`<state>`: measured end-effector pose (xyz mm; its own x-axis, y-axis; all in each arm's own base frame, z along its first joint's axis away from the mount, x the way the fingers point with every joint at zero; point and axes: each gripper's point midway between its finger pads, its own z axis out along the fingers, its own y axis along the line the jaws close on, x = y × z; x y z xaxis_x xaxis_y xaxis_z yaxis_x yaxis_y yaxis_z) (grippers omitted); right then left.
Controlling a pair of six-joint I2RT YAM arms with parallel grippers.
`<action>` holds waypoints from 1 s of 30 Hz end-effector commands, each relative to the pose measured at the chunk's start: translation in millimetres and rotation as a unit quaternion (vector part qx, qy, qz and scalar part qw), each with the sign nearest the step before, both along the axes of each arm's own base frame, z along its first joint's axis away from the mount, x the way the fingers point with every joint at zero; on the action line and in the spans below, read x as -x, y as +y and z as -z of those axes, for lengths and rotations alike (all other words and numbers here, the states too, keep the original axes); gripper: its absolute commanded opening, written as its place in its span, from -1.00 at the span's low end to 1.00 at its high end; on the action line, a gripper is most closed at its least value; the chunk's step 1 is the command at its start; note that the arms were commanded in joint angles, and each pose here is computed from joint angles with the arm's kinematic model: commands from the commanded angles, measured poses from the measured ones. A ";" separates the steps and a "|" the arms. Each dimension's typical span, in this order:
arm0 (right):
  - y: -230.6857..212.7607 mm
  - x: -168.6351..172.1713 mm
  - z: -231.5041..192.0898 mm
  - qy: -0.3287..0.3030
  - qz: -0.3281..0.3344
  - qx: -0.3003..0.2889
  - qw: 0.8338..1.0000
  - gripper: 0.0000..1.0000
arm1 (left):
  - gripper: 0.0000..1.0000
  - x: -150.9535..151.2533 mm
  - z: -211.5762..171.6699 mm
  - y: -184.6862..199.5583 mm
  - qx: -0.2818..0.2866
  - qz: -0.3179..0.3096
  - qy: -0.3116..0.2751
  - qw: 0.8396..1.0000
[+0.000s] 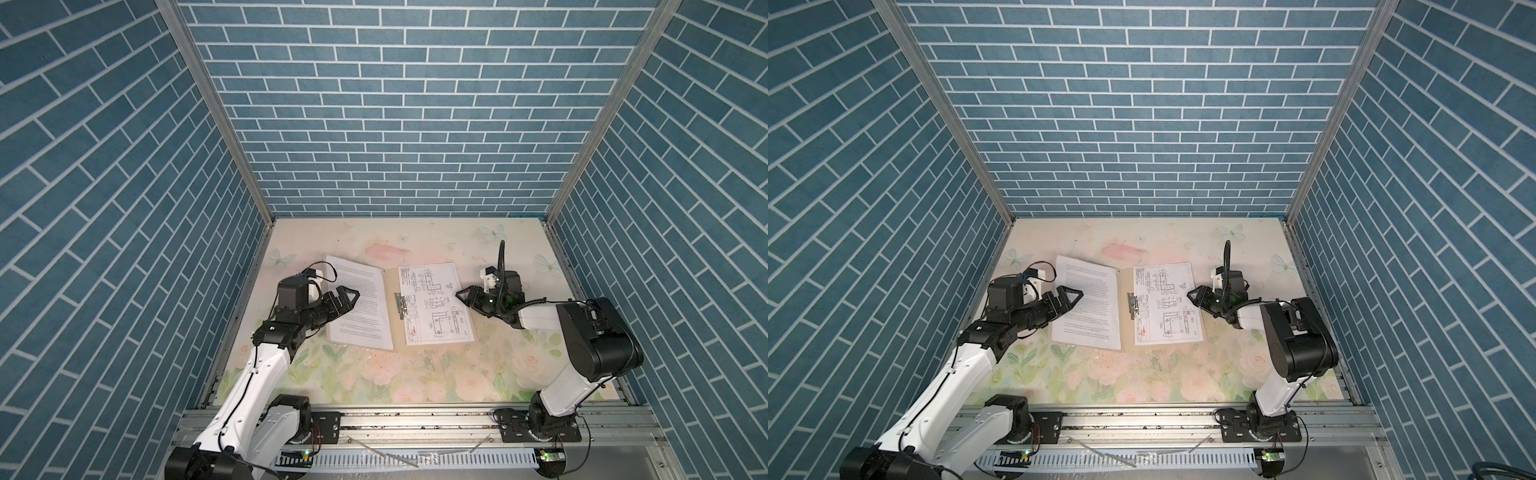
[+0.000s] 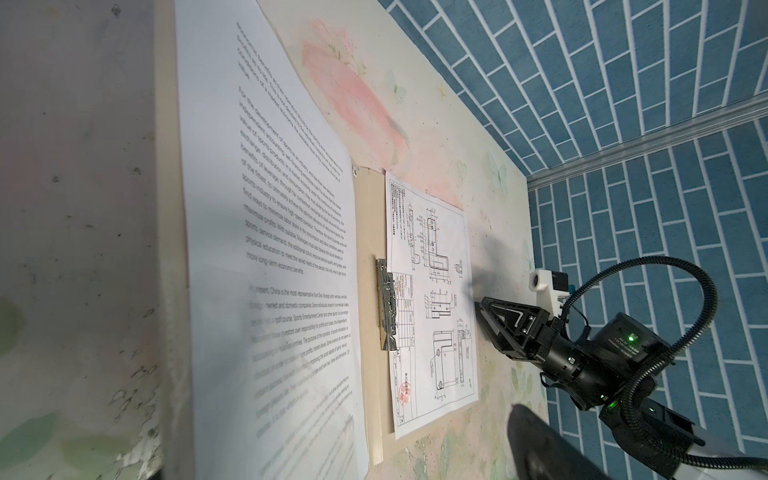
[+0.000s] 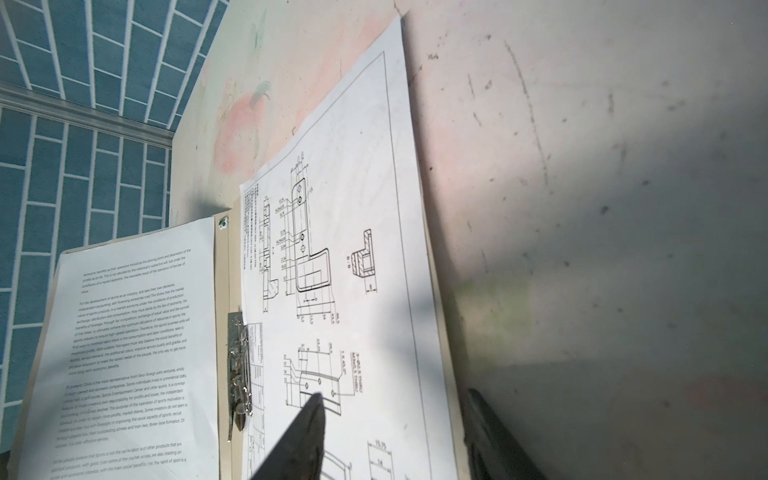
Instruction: Put the files into the folder
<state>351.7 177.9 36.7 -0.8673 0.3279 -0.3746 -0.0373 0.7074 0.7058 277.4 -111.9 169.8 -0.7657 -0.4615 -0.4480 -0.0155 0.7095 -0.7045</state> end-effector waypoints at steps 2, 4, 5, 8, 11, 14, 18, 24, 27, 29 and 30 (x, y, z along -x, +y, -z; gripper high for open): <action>-2.9 34.4 43.0 0.101 0.002 0.012 0.995 0.07 | 0.98 -0.2 -16.1 -3.7 -0.009 0.005 -0.018 1.000; -2.8 34.9 43.4 0.101 0.002 0.011 0.995 0.06 | 0.97 -0.7 -19.9 -8.4 -0.010 0.008 -0.023 1.000; -2.5 35.2 43.3 0.100 0.001 0.010 0.995 0.07 | 0.97 -1.6 -22.7 -11.8 -0.009 0.011 -0.027 1.000; -2.6 36.2 43.1 0.101 0.001 0.009 0.995 0.06 | 0.97 -2.6 -25.9 -26.9 -0.009 0.027 -0.032 0.999; -2.7 36.9 42.7 0.101 0.001 0.008 0.995 0.06 | 0.97 -5.6 -41.6 -45.4 -0.020 0.047 -0.050 0.997; -2.3 37.5 43.3 0.102 0.001 0.008 0.995 0.06 | 0.97 -6.7 -45.9 -62.9 -0.032 0.064 -0.057 0.996; -2.2 37.0 42.7 0.102 0.001 0.007 0.995 0.05 | 0.97 -7.1 -49.9 -86.7 -0.049 0.086 -0.064 0.993; -2.1 37.4 42.5 0.103 0.002 0.005 0.995 0.04 | 0.99 -2.7 -57.3 -123.3 -0.095 0.126 -0.076 0.984; -2.0 38.0 42.3 0.103 0.002 0.005 0.995 0.03 | 0.99 -3.5 -62.5 -139.3 -0.101 0.139 -0.080 0.982; -2.8 37.7 41.4 0.102 0.005 0.005 0.995 0.03 | 0.99 -4.1 -63.5 -152.8 -0.106 0.150 -0.079 0.980; -3.3 38.2 41.2 0.103 0.007 0.006 0.995 0.03 | 0.99 -4.4 -65.0 -158.8 -0.108 0.155 -0.081 0.979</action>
<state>350.7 181.5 36.3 -0.8717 0.3331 -0.3596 -0.0359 0.6883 0.7246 280.2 -260.9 229.3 -0.7812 -0.1307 -0.6104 0.2964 0.7830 -0.5469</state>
